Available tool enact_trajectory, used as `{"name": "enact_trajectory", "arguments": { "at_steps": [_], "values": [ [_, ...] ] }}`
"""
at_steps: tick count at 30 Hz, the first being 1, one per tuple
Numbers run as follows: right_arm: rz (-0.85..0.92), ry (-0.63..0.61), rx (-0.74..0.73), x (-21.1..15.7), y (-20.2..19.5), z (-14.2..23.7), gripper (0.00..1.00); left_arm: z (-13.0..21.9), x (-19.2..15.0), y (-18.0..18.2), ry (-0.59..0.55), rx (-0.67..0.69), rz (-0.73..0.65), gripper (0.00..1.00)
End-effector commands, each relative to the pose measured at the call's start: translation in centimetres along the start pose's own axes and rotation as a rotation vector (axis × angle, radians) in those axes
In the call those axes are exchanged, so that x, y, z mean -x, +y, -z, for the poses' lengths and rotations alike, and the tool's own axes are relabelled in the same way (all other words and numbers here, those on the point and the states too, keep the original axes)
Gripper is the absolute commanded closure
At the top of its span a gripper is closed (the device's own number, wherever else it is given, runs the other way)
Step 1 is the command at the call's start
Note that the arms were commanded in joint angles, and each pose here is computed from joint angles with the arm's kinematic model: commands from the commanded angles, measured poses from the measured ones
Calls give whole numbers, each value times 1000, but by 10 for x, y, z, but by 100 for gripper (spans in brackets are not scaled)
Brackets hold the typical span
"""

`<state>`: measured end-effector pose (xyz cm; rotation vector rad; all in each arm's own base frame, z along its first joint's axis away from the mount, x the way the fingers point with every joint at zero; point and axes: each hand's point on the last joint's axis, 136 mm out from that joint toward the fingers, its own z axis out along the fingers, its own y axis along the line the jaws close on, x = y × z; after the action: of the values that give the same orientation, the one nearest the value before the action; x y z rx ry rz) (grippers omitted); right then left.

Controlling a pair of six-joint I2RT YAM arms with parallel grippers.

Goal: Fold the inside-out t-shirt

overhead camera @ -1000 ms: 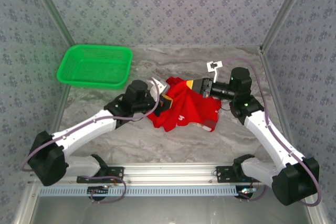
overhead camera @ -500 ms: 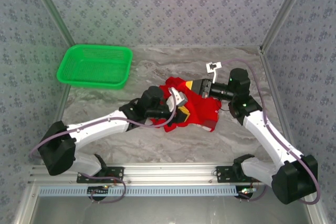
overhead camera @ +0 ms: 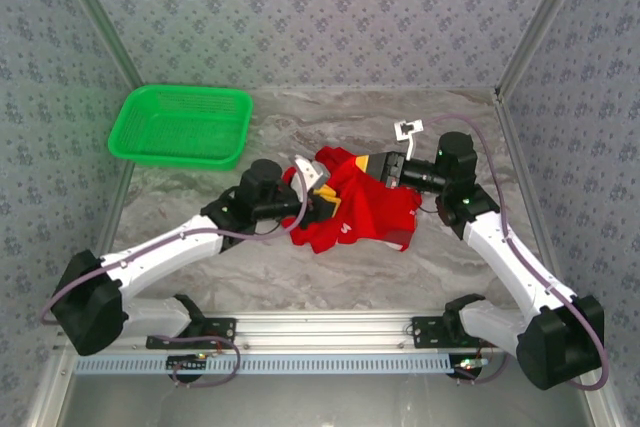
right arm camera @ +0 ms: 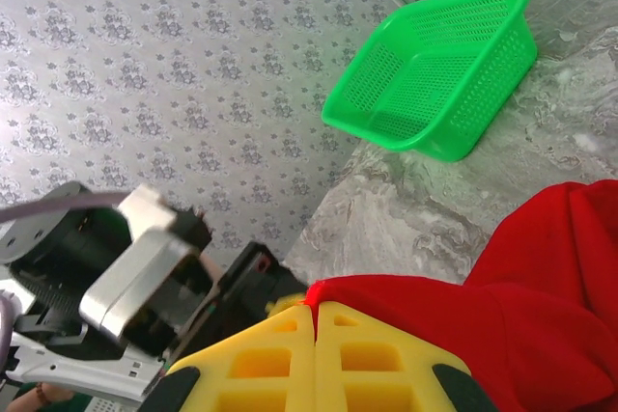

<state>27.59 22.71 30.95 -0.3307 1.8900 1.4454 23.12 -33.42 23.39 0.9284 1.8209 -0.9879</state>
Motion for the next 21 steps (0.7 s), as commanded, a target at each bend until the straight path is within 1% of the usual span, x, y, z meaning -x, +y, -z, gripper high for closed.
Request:
{"name": "enact_trajectory", "arguments": {
  "at_steps": [1,5,12,18,21],
  "values": [
    [32,2,12,0,5,3,100,-1,9,8,-19,9,55,71],
    [39,-4,9,2,4,3,100,-11,9,18,9,42,78,72],
    [42,-4,11,1,5,4,100,-14,12,51,9,222,94,71],
    [48,-10,23,3,8,4,100,-24,6,57,50,233,84,65],
    [49,-11,28,4,9,3,100,-26,1,68,67,286,73,63]
  ]
}}
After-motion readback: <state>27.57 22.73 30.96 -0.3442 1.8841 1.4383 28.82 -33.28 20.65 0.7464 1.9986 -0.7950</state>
